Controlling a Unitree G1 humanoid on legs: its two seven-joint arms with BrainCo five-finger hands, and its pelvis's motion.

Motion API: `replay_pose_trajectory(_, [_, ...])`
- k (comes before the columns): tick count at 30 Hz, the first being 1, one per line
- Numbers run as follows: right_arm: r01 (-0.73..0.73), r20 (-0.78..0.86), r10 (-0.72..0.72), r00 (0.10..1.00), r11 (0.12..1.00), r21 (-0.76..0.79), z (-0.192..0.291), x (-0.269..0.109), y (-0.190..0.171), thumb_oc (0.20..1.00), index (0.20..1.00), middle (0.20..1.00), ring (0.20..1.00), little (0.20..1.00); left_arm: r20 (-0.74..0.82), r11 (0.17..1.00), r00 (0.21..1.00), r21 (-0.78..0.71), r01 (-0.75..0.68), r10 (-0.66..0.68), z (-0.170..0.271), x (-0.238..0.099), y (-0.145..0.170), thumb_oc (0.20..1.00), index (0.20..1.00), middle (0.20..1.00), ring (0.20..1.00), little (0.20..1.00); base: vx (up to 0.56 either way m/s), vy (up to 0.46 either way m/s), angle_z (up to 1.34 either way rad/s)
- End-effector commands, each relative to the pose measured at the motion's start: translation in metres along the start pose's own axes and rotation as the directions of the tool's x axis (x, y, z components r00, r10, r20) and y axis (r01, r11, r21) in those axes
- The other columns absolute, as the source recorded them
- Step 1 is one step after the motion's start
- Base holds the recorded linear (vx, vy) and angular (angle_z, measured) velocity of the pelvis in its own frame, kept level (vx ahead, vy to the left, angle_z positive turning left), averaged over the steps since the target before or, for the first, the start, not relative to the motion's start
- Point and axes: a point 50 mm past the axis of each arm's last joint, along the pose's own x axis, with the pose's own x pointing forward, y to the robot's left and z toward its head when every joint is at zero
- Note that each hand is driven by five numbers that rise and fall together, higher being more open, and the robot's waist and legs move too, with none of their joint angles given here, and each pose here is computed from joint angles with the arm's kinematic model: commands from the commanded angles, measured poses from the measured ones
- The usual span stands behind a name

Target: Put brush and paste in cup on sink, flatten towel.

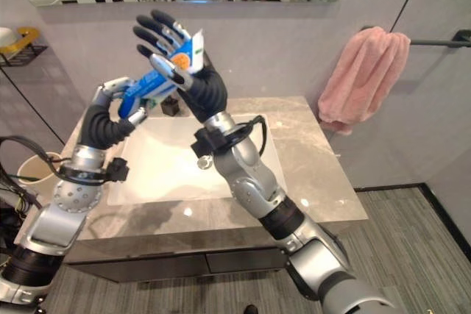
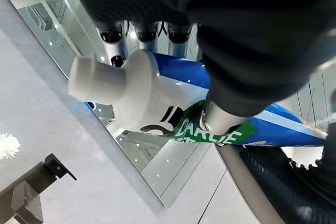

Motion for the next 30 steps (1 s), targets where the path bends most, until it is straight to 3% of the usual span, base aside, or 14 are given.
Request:
replay_pose_trajectory(1, [-0.106,0.081,0.106,0.991,0.994,-0.004,0.012,0.022,0.025,0.200,0.200,0.200,0.200,0.200,0.161,0.999,0.986,0.003,-0.041,0.040,0.024,0.025,0.010,0.200,0.200,0.200,0.200,0.200,0.00,0.000,0.00])
replay_pose_trajectory(5, [-0.087,0.092,0.087,0.992,0.996,-0.004,0.012,0.022,0.023,0.200,0.200,0.200,0.200,0.200,0.148,0.998,0.988,0.006,-0.055,0.054,0.021,0.021,0.013,0.216,0.216,0.216,0.216,0.216,0.00,0.000,0.00])
replay_pose_trajectory(6, [-0.084,0.095,0.083,0.992,0.996,0.004,0.012,0.022,0.023,0.200,0.200,0.200,0.200,0.200,0.145,0.998,0.988,0.006,-0.060,0.059,0.021,0.020,0.014,0.567,0.567,0.567,0.567,0.567,0.00,0.000,0.00])
replay_pose_trajectory(7, [-0.081,0.100,0.079,0.992,0.997,0.009,0.012,0.023,0.023,0.200,0.200,0.200,0.200,0.200,0.141,0.998,0.988,0.011,-0.068,0.066,0.020,0.019,0.015,1.000,1.000,1.000,1.000,1.000,0.00,0.000,0.00])
replay_pose_trajectory(12, [-0.054,0.135,0.051,0.990,0.998,0.024,0.016,0.024,0.023,0.200,0.200,0.200,0.200,0.200,0.122,0.995,0.988,0.017,-0.102,0.099,0.016,0.015,0.017,1.000,1.000,1.000,1.000,1.000,0.00,0.000,0.00])
replay_pose_trajectory(23, [0.025,0.303,-0.029,0.953,1.000,0.018,0.043,0.031,0.020,0.200,0.200,0.200,0.200,0.200,0.008,0.970,0.987,0.186,-0.158,0.159,-0.008,-0.011,0.035,1.000,1.000,1.000,1.000,1.000,-0.02,-0.009,0.12])
replay_pose_trajectory(30, [0.078,0.385,-0.059,0.921,0.996,-0.034,0.064,0.030,0.010,0.200,0.200,0.200,0.200,0.200,0.065,0.954,0.985,0.245,-0.173,0.161,0.006,-0.013,0.045,1.000,1.000,1.000,1.000,1.000,-0.02,-0.023,0.44])
